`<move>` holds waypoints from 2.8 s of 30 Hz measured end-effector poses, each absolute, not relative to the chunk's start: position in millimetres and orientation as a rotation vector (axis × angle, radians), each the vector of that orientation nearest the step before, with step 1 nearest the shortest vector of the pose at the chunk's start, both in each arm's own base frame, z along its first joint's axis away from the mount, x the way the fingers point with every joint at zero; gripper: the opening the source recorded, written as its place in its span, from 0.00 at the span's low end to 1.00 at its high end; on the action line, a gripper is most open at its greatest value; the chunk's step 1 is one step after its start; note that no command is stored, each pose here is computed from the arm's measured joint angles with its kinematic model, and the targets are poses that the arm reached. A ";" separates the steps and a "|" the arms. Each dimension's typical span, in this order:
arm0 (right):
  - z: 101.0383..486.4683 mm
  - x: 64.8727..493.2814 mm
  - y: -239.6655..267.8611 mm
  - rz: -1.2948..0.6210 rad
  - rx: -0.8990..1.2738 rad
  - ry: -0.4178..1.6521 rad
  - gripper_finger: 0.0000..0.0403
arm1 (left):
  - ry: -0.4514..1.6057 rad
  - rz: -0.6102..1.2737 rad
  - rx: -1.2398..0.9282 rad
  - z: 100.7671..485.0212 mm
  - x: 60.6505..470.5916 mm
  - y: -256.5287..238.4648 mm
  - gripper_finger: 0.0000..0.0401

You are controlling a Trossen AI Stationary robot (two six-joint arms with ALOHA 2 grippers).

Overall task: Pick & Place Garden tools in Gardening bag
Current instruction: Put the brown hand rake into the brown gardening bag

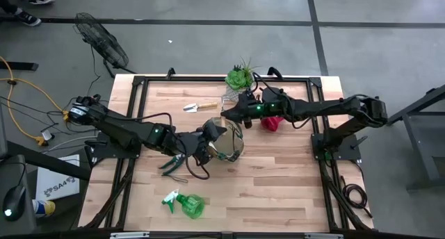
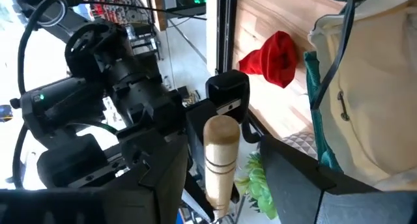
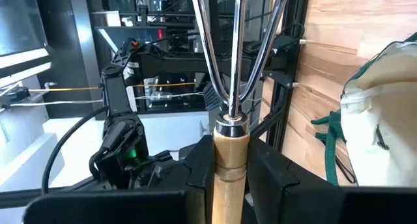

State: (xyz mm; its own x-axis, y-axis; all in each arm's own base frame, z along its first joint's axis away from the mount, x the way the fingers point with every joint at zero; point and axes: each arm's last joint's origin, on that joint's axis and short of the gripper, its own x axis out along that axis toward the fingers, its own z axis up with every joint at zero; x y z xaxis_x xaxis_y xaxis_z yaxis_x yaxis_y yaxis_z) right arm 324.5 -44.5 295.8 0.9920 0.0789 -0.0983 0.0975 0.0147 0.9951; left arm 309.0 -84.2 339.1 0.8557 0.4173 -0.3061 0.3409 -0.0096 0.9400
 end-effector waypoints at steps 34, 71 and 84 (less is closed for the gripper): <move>296.8 324.1 -46.1 0.007 1.443 0.137 0.47 | 0.625 0.117 1.582 339.8 308.6 -83.5 0.13; 347.4 218.7 -84.4 -0.131 1.083 0.190 0.58 | 0.084 0.477 0.035 388.8 202.4 -172.1 0.13; 342.8 217.6 -84.5 -0.165 1.015 0.228 0.58 | 0.376 0.257 0.031 347.1 206.1 -176.2 0.13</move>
